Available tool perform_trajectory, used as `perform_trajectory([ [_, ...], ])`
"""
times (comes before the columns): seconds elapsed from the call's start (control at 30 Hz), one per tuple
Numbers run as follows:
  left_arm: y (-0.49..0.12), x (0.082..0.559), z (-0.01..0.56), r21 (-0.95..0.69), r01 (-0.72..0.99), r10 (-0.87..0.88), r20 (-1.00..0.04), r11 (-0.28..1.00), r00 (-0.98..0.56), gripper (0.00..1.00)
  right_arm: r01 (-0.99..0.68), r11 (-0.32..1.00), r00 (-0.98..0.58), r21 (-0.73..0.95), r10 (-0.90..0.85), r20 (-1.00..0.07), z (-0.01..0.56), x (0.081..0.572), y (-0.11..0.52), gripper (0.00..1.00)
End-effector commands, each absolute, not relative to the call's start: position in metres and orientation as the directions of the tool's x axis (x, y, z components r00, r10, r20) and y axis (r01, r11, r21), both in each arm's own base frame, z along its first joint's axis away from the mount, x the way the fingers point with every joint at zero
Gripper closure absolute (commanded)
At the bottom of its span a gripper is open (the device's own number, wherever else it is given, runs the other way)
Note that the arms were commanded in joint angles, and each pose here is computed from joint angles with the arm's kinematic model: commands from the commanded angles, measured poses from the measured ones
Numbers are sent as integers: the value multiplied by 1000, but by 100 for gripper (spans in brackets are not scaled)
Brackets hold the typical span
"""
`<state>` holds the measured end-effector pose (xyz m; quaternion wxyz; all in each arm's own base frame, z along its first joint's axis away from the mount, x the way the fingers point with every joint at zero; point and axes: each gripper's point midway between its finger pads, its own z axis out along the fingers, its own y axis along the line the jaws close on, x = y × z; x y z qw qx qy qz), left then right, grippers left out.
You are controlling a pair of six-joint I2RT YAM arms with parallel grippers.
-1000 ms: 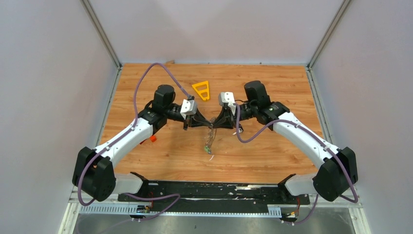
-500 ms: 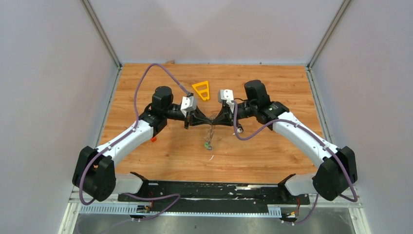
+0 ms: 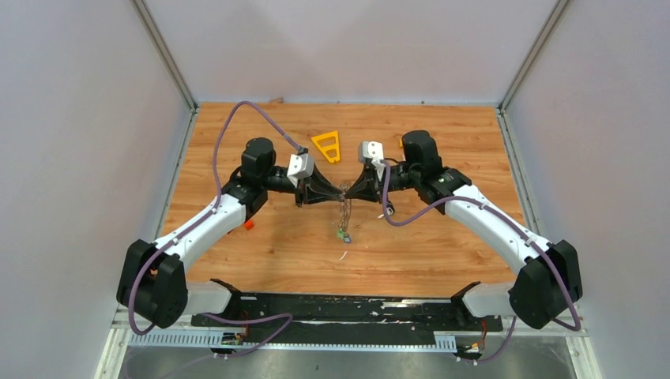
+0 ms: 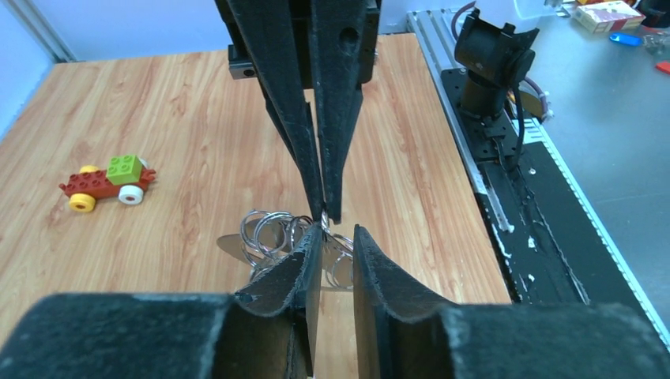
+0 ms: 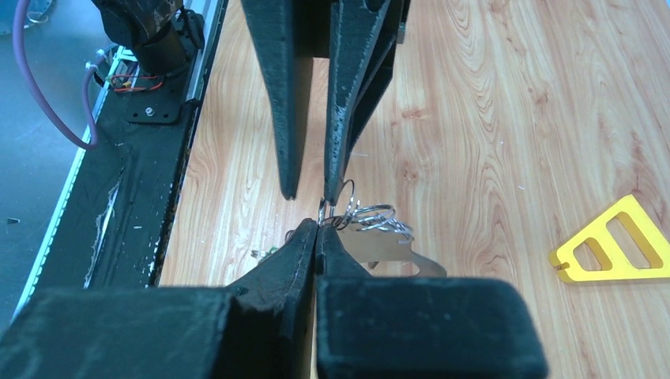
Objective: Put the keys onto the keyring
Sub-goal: Adjust the keyring.
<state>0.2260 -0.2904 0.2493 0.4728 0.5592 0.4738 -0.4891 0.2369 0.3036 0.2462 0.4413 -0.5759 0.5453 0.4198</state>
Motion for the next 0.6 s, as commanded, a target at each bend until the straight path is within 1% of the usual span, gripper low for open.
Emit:
perform_trajectory([
  [0.0,-283,213,266,138,978,39,-989,-155,146,70,-996,-37,86,-81,-170,-982,274,234,304,100],
  [0.1,-280,211,263,154,974,47,-985,-164,164,65,-998,-41,59,-54,-153,-986,277,234,302,100],
  [0.2,-278,211,260,157,974,53,-985,-165,167,62,-999,-45,21,-16,-132,-991,280,235,300,100],
  [0.5,-280,215,264,186,969,32,-981,-164,193,62,-995,-71,-56,64,-105,-993,282,231,302,100],
  [0.57,-281,218,266,188,970,28,-981,-155,194,62,-996,-77,-45,52,-89,-995,287,232,303,100],
])
